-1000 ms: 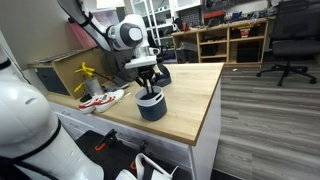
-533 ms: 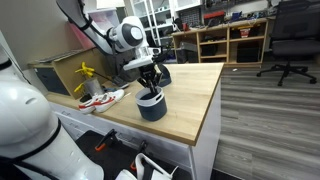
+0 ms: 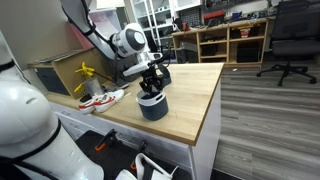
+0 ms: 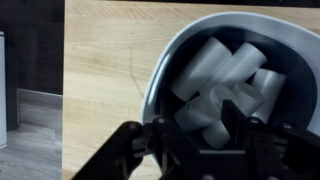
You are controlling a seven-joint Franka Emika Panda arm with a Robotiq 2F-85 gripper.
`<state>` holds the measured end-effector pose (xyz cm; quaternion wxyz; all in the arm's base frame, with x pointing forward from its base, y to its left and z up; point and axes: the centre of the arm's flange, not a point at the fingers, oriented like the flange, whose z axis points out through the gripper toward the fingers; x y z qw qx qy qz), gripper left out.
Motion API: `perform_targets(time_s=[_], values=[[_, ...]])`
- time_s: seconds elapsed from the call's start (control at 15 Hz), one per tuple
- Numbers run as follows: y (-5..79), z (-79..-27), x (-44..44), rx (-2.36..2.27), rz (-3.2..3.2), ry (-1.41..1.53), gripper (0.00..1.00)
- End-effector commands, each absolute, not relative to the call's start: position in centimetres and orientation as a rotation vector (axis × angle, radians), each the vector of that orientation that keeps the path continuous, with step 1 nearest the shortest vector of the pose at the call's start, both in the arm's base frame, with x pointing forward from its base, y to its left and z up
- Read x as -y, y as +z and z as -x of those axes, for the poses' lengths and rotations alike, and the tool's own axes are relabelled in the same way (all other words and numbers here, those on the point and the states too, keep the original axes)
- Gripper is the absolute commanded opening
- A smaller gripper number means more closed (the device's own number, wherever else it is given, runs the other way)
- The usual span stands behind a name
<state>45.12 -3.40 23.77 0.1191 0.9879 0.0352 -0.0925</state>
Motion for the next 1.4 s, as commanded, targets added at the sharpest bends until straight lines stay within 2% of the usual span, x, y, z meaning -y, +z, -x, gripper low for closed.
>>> perform_targets(time_s=[0.0,0.13,0.27,0.33,0.4,0.47,0.53,0.67,0.73,1.13,1.2,1.33], values=[[23.2,-44.9,3.1,0.033,-2.876,-0.269,0.64],[23.1,-44.7,3.0,0.069,-2.884,-0.255,0.74],[23.1,-44.5,2.8,0.087,-2.893,-0.239,0.74],[23.2,-44.5,2.8,0.094,-2.895,-0.234,0.80],[23.2,-44.5,2.8,0.095,-2.897,-0.231,0.77],[23.1,-44.5,2.7,0.100,-2.902,-0.223,0.79],[22.8,-44.4,2.7,0.105,-2.907,-0.212,0.77],[21.9,-44.2,2.3,0.112,-2.910,-0.194,0.64],[21.4,-44.1,2.1,0.120,-2.913,-0.184,0.52],[20.9,-43.5,1.4,0.096,-2.965,-0.133,0.07],[21.0,-43.5,1.4,0.093,-2.973,-0.126,0.02],[21.2,-43.5,1.3,0.093,-2.987,-0.113,0.05]])
